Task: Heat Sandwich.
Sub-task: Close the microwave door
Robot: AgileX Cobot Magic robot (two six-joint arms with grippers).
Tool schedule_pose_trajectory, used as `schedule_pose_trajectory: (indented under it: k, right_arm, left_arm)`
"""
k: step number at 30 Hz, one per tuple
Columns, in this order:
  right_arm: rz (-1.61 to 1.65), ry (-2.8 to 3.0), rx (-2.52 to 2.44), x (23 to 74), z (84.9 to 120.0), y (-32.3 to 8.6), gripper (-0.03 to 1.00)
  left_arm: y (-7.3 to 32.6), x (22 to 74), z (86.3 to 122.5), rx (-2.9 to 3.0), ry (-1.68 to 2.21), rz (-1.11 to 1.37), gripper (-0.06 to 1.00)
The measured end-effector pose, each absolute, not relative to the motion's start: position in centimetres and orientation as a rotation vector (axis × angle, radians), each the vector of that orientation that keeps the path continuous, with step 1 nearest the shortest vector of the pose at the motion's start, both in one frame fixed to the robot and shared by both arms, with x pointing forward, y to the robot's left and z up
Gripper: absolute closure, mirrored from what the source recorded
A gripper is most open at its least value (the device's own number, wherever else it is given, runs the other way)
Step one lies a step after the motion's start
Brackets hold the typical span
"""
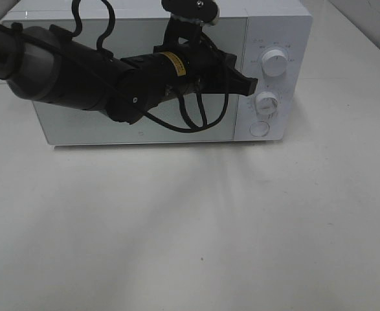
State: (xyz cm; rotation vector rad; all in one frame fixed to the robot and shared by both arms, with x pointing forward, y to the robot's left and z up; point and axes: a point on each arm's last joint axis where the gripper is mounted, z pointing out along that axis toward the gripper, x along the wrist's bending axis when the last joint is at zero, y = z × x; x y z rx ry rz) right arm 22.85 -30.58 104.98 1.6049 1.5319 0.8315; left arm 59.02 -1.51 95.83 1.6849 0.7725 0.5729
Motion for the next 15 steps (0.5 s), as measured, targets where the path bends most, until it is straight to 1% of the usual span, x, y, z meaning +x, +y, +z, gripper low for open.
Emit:
schedule_pose_trajectory:
  k: [15]
  right_arm:
    - [0.831,1.532,1.605,22.8,105.0,-30.6,0.31]
  left_arm:
    - [0.0,55.4,95.9,1.731,0.813,0.523,0.94]
